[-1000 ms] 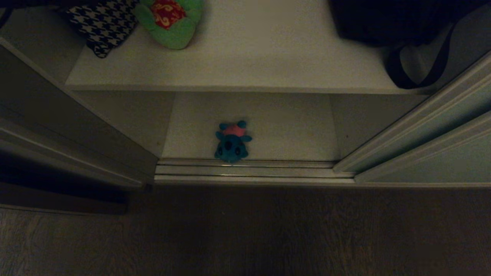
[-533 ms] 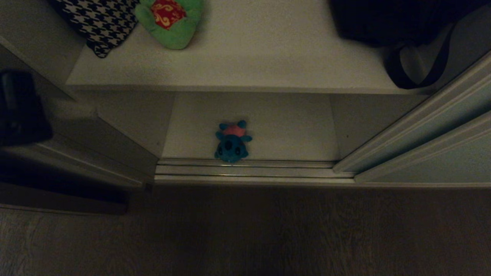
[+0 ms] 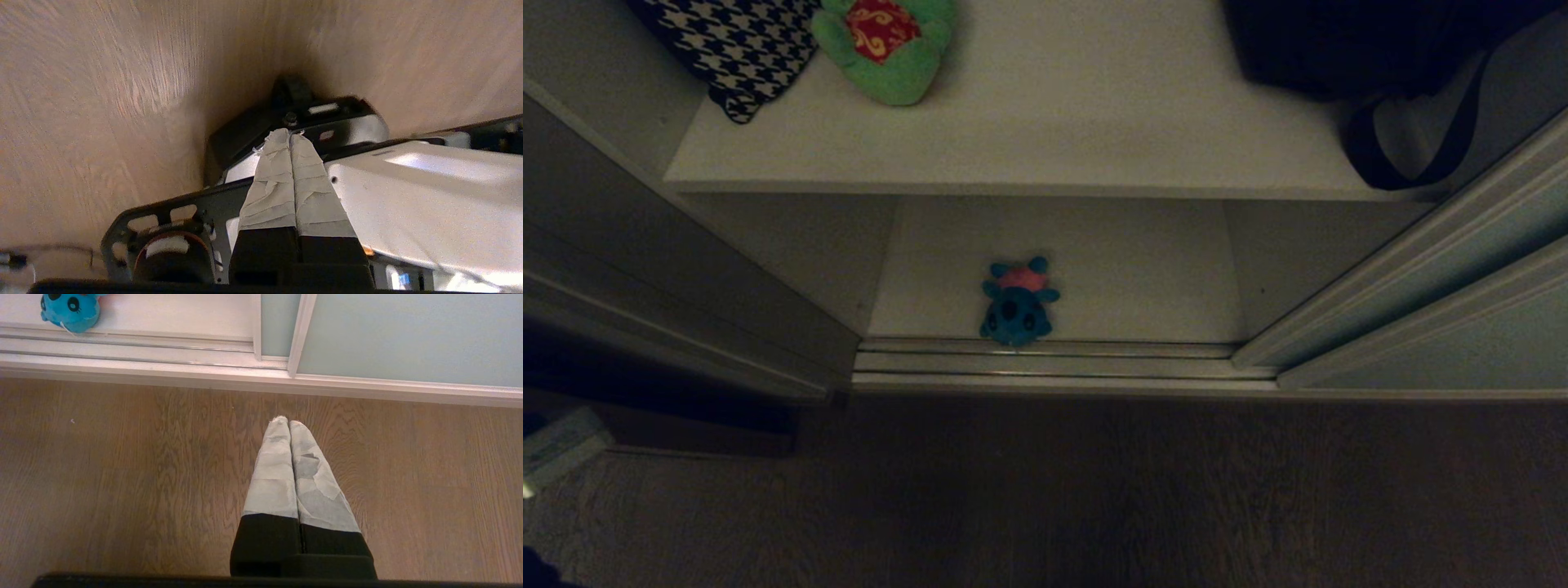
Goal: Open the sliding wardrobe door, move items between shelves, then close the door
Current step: Place the blue doll on the higher shelf
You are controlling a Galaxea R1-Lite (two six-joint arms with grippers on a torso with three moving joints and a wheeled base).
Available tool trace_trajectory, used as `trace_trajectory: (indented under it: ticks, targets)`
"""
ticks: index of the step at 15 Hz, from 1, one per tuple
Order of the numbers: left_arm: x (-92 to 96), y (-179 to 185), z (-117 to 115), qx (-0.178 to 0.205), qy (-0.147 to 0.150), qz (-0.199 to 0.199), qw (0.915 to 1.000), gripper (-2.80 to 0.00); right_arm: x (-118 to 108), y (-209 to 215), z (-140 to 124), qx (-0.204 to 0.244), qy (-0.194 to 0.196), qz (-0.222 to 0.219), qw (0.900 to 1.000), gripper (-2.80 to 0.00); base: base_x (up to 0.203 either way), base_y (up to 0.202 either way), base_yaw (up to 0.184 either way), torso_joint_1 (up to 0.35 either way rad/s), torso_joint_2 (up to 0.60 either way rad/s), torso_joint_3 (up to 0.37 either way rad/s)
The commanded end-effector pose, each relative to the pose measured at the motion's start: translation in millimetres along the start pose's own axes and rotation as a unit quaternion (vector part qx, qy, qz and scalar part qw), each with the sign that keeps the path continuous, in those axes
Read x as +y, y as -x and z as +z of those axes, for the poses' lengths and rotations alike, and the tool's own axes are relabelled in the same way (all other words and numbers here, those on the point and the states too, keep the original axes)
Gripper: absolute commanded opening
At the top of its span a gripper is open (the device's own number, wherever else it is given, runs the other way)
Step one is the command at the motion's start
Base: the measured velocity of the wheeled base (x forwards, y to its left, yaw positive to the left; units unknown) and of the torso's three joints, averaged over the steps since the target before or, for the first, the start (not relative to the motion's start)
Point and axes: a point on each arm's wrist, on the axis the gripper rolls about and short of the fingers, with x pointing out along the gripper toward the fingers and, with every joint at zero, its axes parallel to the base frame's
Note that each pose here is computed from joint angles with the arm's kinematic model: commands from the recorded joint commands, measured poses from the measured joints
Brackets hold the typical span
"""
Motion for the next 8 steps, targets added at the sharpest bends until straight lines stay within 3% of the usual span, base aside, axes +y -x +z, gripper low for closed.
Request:
trace_trajectory:
  ticks: [1,8]
  targets:
    - [6.9,-40,15,0.059,0.016,0.011,0.998,-2.8,0,0,0,0.0,0.0,0.0,1.0,-2.8,0.0,0.0,0.0,0.0,0.0,0.0]
    - [27.1,-178,88,0.059,0.015,0.011,0.9981,-2.8,0,0,0,0.001,0.0,0.0,1.0,-2.8,0.0,0.0,0.0,0.0,0.0,0.0]
